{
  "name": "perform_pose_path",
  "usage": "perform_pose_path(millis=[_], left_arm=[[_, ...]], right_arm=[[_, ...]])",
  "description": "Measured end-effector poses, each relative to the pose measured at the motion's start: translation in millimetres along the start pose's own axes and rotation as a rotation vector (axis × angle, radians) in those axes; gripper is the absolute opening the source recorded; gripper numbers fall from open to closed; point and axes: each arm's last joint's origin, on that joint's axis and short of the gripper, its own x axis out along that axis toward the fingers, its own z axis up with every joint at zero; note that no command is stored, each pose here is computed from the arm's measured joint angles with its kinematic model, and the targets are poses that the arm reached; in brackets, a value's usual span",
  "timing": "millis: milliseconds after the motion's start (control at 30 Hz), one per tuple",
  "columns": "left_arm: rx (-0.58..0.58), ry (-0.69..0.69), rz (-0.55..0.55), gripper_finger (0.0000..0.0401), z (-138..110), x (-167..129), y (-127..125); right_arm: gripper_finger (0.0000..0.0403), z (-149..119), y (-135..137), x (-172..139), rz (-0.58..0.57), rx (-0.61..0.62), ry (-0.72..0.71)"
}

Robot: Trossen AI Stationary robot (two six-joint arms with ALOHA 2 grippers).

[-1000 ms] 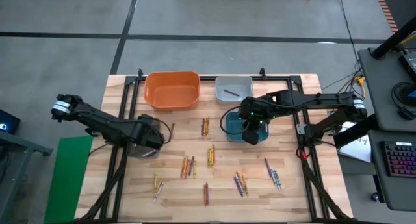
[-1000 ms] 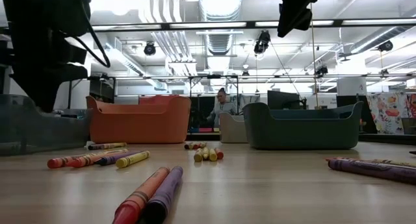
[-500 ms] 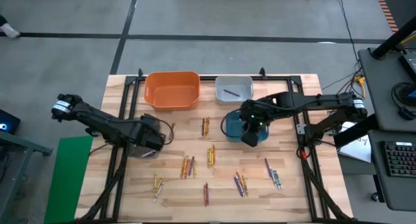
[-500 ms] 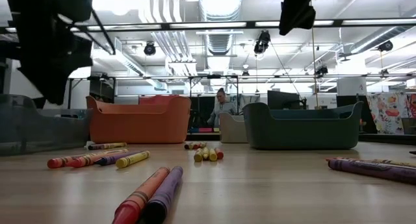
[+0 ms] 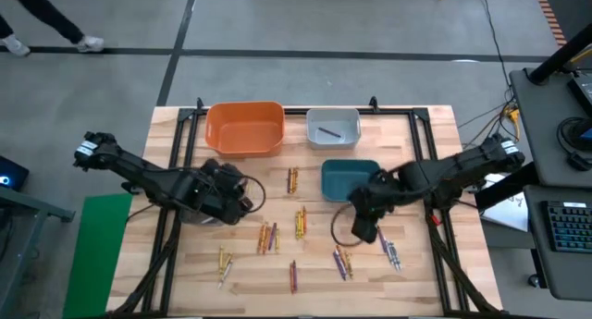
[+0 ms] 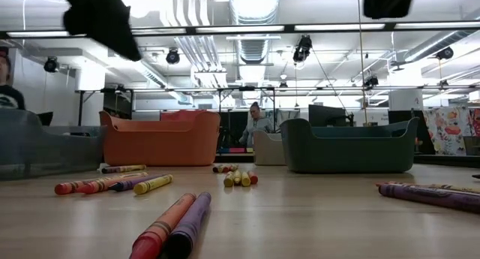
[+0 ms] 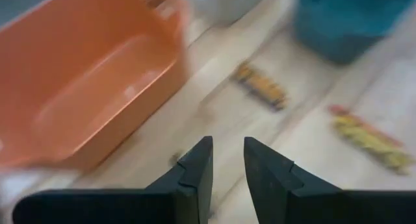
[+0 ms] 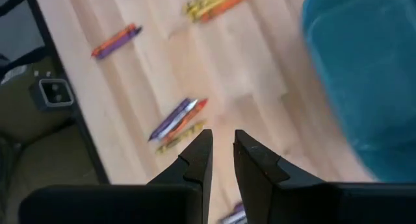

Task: Sort crayons
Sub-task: Put the violet crayon into the gray bin

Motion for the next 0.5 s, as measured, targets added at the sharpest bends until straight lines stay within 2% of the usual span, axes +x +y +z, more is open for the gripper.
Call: perform_pose_path(millis=[267,500], left_arm=[[0.222,-0.186,-0.222,0.0070,11.4,-3.1,-27.8],[0.294,-0.215,-0.245,0.0070,13.3,-4.3,-30.7]], right_arm=[[0.0052,-38.5,12.6,22.2,-0.052,0.143,0.091],[0.0052,-69.8,8.2,45.4,-0.170,0.360,0.119]])
